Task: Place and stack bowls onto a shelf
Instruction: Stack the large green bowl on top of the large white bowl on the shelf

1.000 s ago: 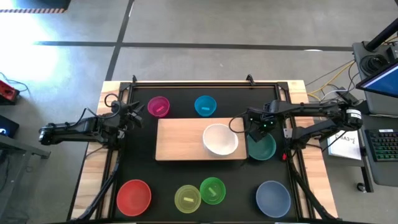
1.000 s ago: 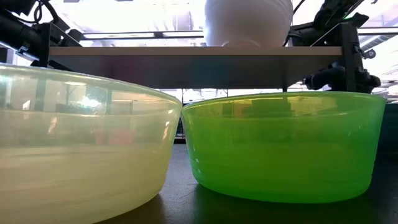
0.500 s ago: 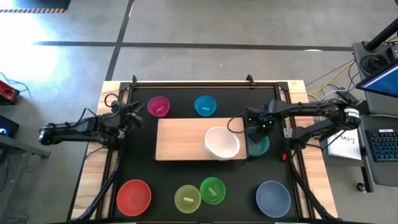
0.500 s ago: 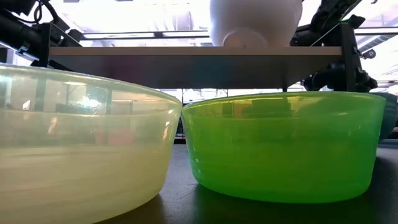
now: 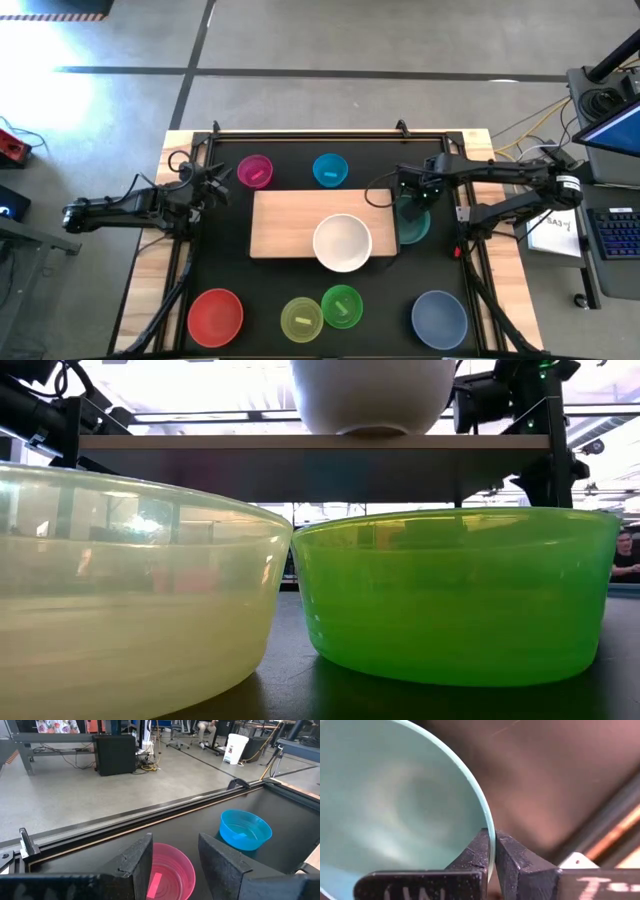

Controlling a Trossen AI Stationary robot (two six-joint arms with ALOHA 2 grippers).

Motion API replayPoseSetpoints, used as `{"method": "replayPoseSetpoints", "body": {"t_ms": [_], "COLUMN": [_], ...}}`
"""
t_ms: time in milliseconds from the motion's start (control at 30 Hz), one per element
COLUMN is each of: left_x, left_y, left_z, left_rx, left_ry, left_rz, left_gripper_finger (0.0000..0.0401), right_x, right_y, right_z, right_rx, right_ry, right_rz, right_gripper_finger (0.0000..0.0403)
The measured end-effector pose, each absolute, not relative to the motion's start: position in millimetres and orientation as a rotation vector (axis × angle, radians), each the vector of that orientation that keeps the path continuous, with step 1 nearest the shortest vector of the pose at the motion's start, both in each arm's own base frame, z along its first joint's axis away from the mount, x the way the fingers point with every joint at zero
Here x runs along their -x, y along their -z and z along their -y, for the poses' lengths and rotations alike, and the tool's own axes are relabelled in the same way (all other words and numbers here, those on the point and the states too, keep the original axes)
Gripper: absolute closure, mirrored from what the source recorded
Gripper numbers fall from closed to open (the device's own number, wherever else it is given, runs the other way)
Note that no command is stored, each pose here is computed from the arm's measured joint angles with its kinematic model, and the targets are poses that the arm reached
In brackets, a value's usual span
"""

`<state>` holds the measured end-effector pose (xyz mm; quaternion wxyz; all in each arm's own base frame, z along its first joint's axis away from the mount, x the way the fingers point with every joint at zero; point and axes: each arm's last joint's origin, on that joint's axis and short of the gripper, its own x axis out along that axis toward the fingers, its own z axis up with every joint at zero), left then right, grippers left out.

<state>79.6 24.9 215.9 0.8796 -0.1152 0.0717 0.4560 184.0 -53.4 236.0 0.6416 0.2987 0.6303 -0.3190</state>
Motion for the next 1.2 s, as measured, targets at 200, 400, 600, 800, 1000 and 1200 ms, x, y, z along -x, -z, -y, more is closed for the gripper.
{"method": "replayPoseSetpoints", "body": {"t_ms": [200, 400, 600, 800, 1000, 1200], "left_x": [-81.0, -83.8, -84.7, -84.7, -84.7, -84.7], "left_y": [-218.6, -225.0, -228.7, -228.8, -228.7, -228.7], "left_z": [-24.7, -24.0, -24.0, -24.0, -24.1, -24.1], "left_rx": [0.260, 0.268, 0.252, 0.252, 0.252, 0.252], "left_ry": [-0.931, -0.882, -0.874, -0.874, -0.874, -0.874], "left_rz": [-0.121, -0.070, -0.045, -0.045, -0.045, -0.045], "left_gripper_finger": [0.0259, 0.0259, 0.0259, 0.0259, 0.0259, 0.0259], "right_x": [-180.2, -182.4, -183.4, -174.6, -174.4, -176.3], "right_y": [-257.0, -291.6, -328.2, -341.9, -354.9, -391.3], "right_z": [58.9, 67.0, 71.4, 75.5, 77.1, 76.6], "right_rx": [-0.582, -0.505, -0.430, -0.376, -0.379, -0.407], "right_ry": [0.845, 0.907, 0.961, 1.065, 1.050, 1.015], "right_rz": [-1.440, -1.352, -1.239, -1.271, -1.232, -1.045], "right_gripper_finger": [0.0394, 0.0394, 0.0394, 0.0394, 0.0394, 0.0394]}}
